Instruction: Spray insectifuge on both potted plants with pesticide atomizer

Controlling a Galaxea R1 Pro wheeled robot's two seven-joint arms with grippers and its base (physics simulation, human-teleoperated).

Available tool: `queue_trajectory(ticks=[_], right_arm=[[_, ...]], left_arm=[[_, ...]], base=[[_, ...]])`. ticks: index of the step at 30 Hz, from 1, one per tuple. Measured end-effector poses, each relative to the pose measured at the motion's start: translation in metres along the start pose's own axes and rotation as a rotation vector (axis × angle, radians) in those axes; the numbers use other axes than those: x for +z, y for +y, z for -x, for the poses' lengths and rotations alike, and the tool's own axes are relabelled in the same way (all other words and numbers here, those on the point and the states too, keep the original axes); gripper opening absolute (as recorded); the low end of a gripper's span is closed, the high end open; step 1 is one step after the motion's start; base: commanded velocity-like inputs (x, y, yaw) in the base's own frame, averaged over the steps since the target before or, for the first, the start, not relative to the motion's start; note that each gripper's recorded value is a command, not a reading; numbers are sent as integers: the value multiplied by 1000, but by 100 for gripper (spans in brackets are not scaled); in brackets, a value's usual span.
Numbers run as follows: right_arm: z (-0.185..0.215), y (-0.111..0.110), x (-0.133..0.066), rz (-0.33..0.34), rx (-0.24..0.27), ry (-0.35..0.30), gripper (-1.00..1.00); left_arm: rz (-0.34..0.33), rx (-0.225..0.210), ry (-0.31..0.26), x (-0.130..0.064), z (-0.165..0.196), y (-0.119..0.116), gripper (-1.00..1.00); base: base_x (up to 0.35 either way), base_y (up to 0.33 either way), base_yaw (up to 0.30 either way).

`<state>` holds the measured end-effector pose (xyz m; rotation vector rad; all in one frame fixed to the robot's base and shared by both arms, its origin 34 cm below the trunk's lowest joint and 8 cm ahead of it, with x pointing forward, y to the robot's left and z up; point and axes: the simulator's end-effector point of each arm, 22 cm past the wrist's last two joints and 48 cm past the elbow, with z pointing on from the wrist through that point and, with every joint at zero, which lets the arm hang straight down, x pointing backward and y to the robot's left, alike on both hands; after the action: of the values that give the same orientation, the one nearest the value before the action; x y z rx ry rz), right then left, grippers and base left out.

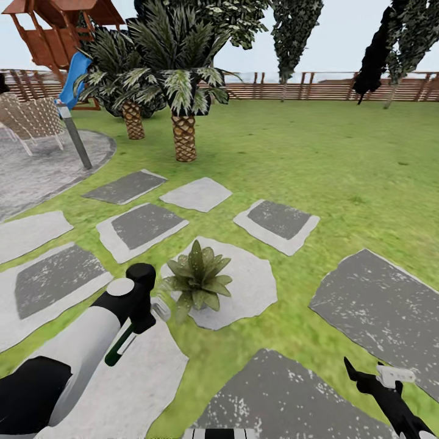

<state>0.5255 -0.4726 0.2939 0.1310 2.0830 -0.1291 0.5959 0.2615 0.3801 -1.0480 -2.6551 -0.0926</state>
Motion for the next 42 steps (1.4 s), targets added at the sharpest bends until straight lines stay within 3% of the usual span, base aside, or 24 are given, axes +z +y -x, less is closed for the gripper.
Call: queue_trajectory(ticks=[3, 7, 11, 30, 42], right_arm=[[0, 0, 0, 0, 0, 0, 100], [1, -1, 0, -1, 0, -1, 100], [1, -1, 0, -2, 0, -2, 100], [1, -1, 0, -2, -1, -2, 100], [1, -1, 0, -1, 0, -2, 100]], left_arm=[[-80, -43, -16, 17, -6, -16, -100], [-162, -101, -68, 18, 0, -26, -100], [-188, -110, -68, 24, -2, -33, -100], [-201, -110, -49, 36, -9, -42, -100], [-171, -105, -57, 33, -7, -35, -100]], base=[[-1, 0, 277], [1, 0, 97], [114, -118, 8], [-40, -261, 3], [113, -112, 249]])
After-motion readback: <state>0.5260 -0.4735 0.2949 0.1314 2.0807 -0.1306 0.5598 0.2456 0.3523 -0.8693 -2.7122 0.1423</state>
